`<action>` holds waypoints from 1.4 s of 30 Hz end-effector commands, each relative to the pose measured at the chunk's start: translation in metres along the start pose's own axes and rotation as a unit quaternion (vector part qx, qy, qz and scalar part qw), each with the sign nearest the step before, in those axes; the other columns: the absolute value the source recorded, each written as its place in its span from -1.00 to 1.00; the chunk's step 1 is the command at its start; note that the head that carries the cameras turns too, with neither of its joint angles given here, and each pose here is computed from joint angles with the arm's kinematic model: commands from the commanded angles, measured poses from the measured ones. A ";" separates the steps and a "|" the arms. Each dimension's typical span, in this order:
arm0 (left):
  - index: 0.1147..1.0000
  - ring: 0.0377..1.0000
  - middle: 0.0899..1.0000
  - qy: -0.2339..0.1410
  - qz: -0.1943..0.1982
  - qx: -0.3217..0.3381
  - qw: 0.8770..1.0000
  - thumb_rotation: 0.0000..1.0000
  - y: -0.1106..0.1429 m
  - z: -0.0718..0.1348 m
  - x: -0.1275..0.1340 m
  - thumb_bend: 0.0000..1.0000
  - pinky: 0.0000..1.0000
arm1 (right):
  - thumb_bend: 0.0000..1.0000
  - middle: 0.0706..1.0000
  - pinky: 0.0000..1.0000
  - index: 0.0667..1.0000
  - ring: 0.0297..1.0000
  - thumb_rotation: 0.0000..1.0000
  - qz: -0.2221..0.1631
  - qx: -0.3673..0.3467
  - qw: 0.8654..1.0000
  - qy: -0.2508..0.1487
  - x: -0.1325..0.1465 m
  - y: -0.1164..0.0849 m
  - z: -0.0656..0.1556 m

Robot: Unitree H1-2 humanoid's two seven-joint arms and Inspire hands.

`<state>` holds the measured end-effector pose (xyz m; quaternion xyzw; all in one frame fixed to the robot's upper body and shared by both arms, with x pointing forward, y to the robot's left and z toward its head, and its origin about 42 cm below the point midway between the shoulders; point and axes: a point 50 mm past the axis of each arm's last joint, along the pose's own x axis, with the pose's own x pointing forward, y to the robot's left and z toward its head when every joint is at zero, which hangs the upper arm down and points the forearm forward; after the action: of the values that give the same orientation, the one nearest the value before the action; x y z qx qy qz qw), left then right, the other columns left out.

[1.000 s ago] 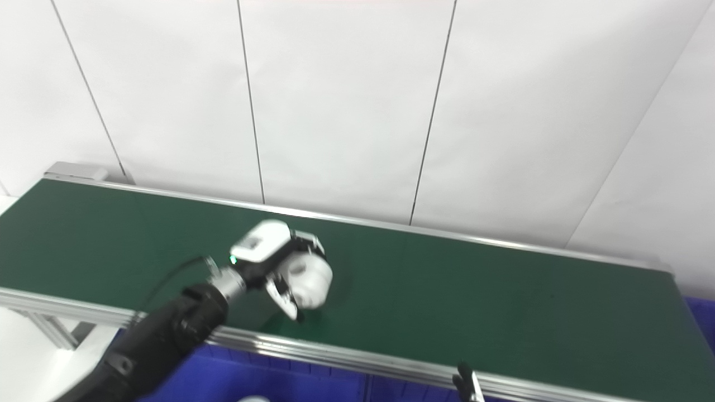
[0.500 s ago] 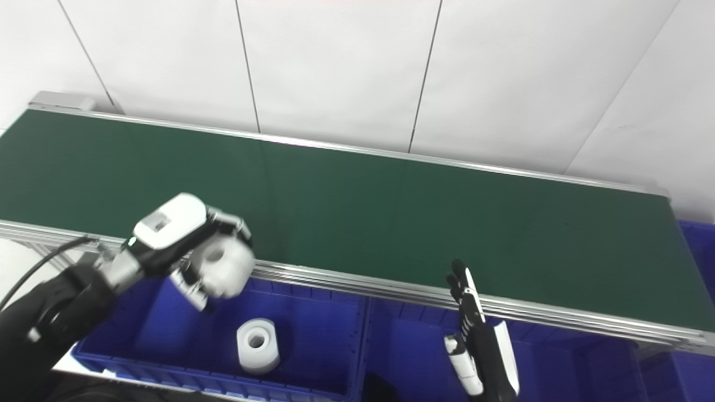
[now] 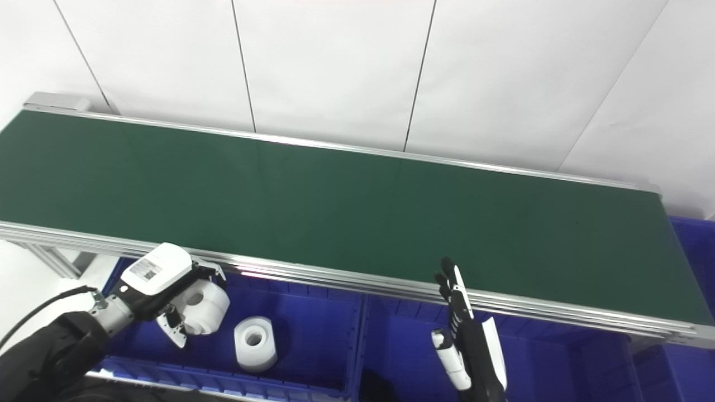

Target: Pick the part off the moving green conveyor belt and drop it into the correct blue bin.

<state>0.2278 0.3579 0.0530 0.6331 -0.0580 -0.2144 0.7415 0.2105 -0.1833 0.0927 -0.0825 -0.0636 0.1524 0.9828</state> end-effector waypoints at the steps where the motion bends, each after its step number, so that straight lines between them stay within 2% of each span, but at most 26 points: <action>1: 0.09 0.12 0.21 -0.002 0.046 0.030 0.998 -0.73 0.022 -0.008 0.010 0.48 -0.03 | 0.64 1.00 0.96 1.00 0.94 0.95 -0.011 0.006 1.000 -0.026 0.004 0.001 0.009; 2: 0.24 0.29 0.34 0.005 0.040 0.040 0.998 -0.59 0.023 -0.008 0.010 0.74 0.15 | 0.64 1.00 0.97 1.00 0.94 0.95 -0.010 0.004 1.000 -0.026 0.003 0.001 0.009; 3: 0.45 0.54 0.54 0.013 0.032 0.054 0.998 -0.36 0.023 -0.007 0.010 0.89 0.48 | 0.64 1.00 0.98 1.00 0.94 0.96 -0.009 0.003 1.000 -0.026 0.003 0.001 0.008; 5: 0.71 0.83 0.80 0.022 0.020 0.078 0.996 -0.11 0.024 -0.006 0.009 0.99 0.88 | 0.64 1.00 0.98 1.00 0.94 0.97 -0.008 0.000 1.000 -0.027 0.003 0.000 0.008; 9: 0.91 0.98 0.97 0.016 0.012 0.101 0.995 0.12 0.024 -0.005 0.006 1.00 0.99 | 0.65 0.99 0.97 1.00 0.93 0.97 -0.008 0.001 1.000 -0.027 0.004 0.000 0.008; 14: 1.00 1.00 1.00 -0.004 0.011 0.086 0.996 0.25 0.027 -0.003 0.004 1.00 1.00 | 0.65 0.99 0.97 1.00 0.93 0.96 -0.009 0.001 1.000 -0.027 0.006 0.001 0.007; 18: 1.00 0.99 1.00 -0.051 0.053 0.059 0.996 0.39 0.035 0.008 0.002 1.00 1.00 | 0.62 0.98 0.97 1.00 0.93 0.96 -0.009 -0.001 0.999 -0.031 0.007 0.002 0.007; 21: 1.00 1.00 1.00 -0.092 0.091 0.006 0.992 0.44 0.053 0.032 -0.003 1.00 1.00 | 0.63 0.98 0.97 0.99 0.93 0.95 -0.010 0.004 1.000 -0.029 0.007 0.003 0.008; 22: 1.00 1.00 1.00 -0.111 0.109 -0.021 0.988 0.52 0.060 0.043 -0.005 1.00 1.00 | 0.63 0.99 0.98 0.99 0.94 0.95 -0.010 0.003 1.000 -0.030 0.007 0.003 0.008; 25: 1.00 1.00 1.00 -0.158 0.166 -0.103 0.968 0.46 0.077 0.077 -0.010 1.00 1.00 | 0.61 0.99 0.98 0.99 0.94 0.96 -0.009 0.001 0.999 -0.032 0.008 0.004 0.008; 28: 1.00 1.00 1.00 -0.169 0.193 -0.156 0.954 0.56 0.087 0.096 -0.015 1.00 1.00 | 0.62 0.98 0.98 0.98 0.94 0.97 -0.009 0.000 0.999 -0.032 0.010 0.005 0.008; 30: 1.00 1.00 1.00 -0.160 0.212 -0.224 0.938 0.55 0.092 0.112 -0.014 1.00 0.97 | 0.63 0.98 0.98 0.98 0.94 0.97 -0.010 0.001 1.000 -0.029 0.011 0.007 0.008; 33: 1.00 1.00 1.00 -0.122 0.268 -0.341 0.893 0.54 0.087 0.138 -0.004 1.00 0.99 | 0.63 0.99 0.99 0.98 0.96 0.98 -0.009 -0.001 1.000 -0.027 0.015 0.011 0.007; 35: 1.00 1.00 1.00 -0.096 0.289 -0.387 0.870 0.59 0.076 0.146 0.011 0.99 0.95 | 0.62 1.00 0.99 0.98 0.97 0.98 -0.007 -0.002 1.000 -0.027 0.016 0.012 0.006; 39: 1.00 1.00 1.00 -0.060 0.277 -0.435 0.855 0.74 0.049 0.149 0.041 0.92 0.89 | 0.61 1.00 0.97 0.97 0.98 0.97 -0.010 -0.006 1.000 -0.027 0.018 0.017 0.001; 42: 1.00 1.00 1.00 -0.033 0.260 -0.489 0.832 0.76 0.032 0.151 0.051 0.95 0.96 | 0.61 1.00 0.96 0.97 0.97 0.98 -0.017 -0.009 1.000 -0.021 0.018 0.022 -0.004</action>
<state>0.2230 0.2064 0.0934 0.1625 -0.1122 -0.0407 0.9795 0.2184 -0.1627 0.0760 -0.0910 -0.0439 0.1453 0.9842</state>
